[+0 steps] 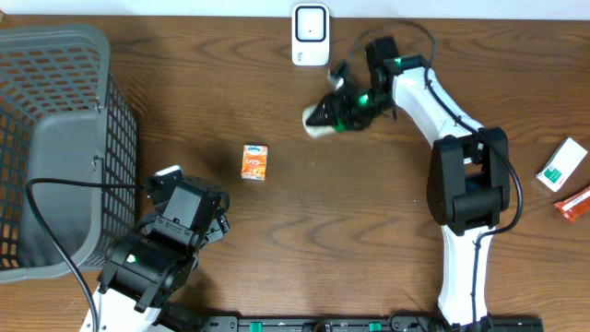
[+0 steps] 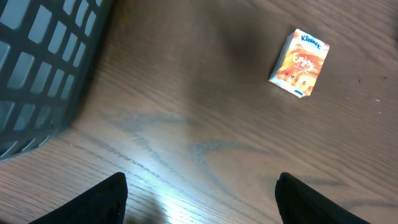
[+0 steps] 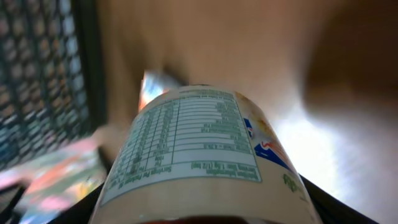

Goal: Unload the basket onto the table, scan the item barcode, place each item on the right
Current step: 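Tip the bottle sideways with the right gripper and lift it, then hold the bottle label under the white scanner with the right gripper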

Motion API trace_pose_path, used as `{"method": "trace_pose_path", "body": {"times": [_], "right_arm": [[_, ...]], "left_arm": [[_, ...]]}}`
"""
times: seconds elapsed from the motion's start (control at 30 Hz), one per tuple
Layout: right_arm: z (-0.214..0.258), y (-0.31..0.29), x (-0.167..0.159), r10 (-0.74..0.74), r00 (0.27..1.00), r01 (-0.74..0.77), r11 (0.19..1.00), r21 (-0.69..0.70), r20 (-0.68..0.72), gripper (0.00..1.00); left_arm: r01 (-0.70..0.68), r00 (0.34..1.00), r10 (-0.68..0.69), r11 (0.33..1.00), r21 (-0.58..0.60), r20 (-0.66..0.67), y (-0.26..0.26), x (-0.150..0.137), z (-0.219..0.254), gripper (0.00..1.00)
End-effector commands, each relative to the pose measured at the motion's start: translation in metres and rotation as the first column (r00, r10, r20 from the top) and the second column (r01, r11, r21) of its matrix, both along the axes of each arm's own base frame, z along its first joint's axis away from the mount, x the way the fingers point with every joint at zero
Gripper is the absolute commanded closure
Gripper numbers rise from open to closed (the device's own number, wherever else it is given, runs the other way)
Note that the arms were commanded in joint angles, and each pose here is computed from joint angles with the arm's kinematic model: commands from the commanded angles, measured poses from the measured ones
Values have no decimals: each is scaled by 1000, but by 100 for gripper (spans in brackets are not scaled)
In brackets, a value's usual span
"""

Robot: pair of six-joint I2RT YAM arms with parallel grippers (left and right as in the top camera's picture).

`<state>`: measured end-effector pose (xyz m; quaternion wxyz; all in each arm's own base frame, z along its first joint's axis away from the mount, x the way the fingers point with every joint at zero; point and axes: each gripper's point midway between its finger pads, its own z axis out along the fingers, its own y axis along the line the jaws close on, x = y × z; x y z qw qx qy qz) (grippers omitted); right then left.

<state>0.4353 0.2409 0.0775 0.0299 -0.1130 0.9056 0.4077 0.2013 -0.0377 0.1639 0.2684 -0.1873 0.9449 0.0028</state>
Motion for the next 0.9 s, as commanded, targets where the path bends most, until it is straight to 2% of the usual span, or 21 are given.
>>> {"method": "trace_pose_path", "body": {"times": [0.0,0.2,0.43,0.73,0.87], "right_arm": [[7,-1,29,-66,992,79,990,-116,111,62],[38,-1,75,-96,933,181,957,-225,346,65],[57,-11,116,-136,798,422,822,-382,587,66],[88,-8,166,-199,544,654,709,-264,815,64],[70,-7,182,-211,496,692,682,-236,842,57]], "left_arm": [[1,1000,-1,1000,15,1,2,0,0,23],[1,1000,-1,1000,15,2,2,0,0,23],[1,1000,-1,1000,15,1,2,0,0,23],[1,1000,-1,1000,15,2,2,0,0,23],[1,1000,-1,1000,15,2,2,0,0,23]]}}
